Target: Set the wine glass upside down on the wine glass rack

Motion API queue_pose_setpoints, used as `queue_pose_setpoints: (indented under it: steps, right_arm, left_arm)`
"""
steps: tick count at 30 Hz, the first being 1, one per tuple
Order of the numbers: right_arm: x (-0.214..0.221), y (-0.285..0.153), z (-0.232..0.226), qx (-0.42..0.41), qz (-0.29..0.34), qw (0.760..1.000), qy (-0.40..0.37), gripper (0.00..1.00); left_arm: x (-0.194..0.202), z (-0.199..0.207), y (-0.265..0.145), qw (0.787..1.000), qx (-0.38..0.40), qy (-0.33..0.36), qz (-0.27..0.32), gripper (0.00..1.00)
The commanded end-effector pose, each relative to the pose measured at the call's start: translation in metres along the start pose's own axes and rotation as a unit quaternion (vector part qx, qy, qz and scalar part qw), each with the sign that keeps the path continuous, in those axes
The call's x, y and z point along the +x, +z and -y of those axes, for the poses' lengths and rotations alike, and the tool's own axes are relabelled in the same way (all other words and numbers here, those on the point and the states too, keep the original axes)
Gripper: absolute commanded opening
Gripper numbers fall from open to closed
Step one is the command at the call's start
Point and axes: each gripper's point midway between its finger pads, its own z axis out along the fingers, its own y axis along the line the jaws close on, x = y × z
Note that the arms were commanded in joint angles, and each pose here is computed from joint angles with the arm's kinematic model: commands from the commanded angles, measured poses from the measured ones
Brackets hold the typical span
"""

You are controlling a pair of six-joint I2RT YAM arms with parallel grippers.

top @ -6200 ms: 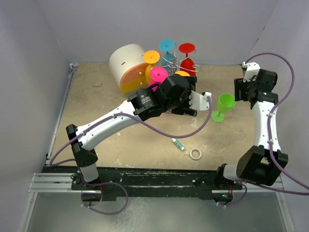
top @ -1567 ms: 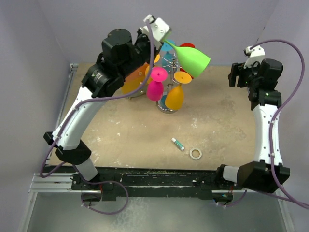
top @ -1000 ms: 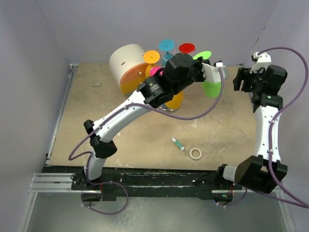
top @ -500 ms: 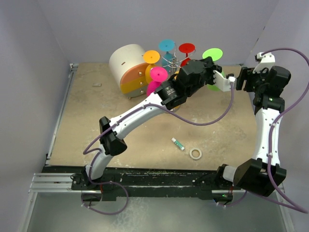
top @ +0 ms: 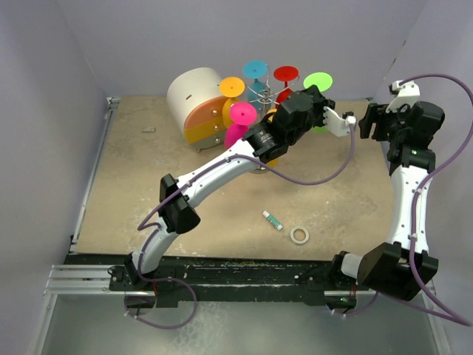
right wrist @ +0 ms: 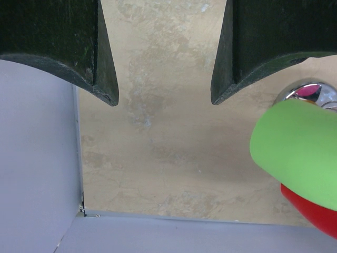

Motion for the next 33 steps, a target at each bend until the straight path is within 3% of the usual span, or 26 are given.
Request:
queue_pose_setpoints:
  steps: [1,33]
  right_arm:
    - [-0.015,-0.007,-0.003,-0.008,0.03,0.999,-0.013,0.74]
    - [-0.011,-0.004,-0.007,-0.024,0.024,0.999,-0.016,0.74]
  left_arm:
    - [0.013,-0.027,-0.005,0.999,-0.031,-0.015,-0.011,0.0]
    - [0.052,-0.042,-0.024,0.998,-0.016,-0.028,-0.059,0.0]
